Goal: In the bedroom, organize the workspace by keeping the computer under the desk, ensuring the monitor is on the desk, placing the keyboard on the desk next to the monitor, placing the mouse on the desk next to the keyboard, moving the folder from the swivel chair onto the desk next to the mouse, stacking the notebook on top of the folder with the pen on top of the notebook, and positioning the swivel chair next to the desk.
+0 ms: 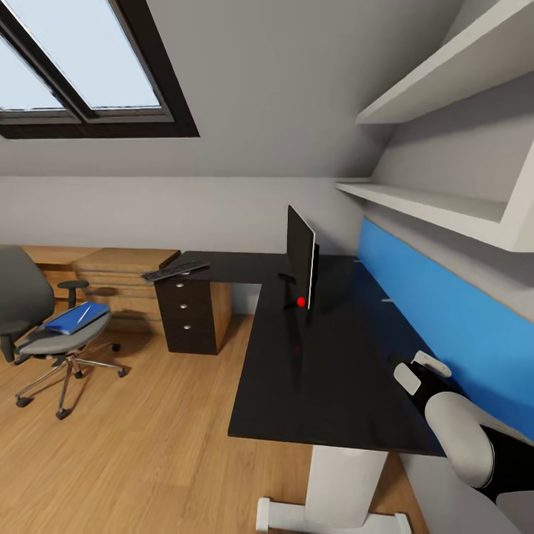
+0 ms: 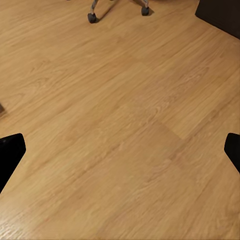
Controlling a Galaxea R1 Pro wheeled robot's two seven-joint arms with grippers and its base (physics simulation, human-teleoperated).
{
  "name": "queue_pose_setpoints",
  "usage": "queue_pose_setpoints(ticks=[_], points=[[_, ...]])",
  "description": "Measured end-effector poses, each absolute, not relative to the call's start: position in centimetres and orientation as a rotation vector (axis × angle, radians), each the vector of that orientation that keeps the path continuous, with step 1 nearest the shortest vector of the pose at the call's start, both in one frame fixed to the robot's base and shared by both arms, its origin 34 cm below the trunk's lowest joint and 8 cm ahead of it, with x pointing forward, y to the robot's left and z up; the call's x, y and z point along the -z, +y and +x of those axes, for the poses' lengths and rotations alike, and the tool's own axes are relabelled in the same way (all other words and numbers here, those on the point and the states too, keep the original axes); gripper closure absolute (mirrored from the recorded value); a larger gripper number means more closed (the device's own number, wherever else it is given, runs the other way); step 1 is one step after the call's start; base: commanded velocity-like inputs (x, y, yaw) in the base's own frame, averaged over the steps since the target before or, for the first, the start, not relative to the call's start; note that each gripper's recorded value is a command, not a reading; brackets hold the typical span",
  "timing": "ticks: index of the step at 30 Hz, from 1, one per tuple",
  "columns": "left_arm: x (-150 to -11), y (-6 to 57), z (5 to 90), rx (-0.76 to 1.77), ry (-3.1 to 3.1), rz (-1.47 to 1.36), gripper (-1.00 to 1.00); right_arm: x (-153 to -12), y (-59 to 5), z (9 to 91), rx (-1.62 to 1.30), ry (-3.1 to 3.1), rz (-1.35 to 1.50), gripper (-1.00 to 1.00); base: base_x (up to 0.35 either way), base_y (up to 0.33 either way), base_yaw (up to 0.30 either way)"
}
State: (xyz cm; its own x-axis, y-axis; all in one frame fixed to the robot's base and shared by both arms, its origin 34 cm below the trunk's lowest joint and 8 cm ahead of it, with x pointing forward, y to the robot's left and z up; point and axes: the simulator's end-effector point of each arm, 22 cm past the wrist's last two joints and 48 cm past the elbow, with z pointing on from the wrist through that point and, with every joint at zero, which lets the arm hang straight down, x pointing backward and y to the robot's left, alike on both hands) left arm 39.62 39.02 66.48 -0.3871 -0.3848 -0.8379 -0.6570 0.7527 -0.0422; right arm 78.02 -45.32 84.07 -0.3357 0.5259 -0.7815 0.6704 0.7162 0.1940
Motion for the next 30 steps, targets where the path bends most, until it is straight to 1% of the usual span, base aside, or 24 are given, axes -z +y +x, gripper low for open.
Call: queue_pose_setpoints(ticks=[14, 30], points=[[-64.1, 38.6, 39.5, -0.364, 2.029, -0.789, -1.00, -82.9, -46.9, 78.1, 0.226, 1.953, 0.926, -1.00, 0.000, 0.000, 0.000], [-61.6, 38.6, 39.5, -0.364, 2.025, -0.790, -1.00, -80.5, -47.4, 77.9, 0.231, 1.947, 0.930, -1.00, 0.000, 0.000, 0.000]])
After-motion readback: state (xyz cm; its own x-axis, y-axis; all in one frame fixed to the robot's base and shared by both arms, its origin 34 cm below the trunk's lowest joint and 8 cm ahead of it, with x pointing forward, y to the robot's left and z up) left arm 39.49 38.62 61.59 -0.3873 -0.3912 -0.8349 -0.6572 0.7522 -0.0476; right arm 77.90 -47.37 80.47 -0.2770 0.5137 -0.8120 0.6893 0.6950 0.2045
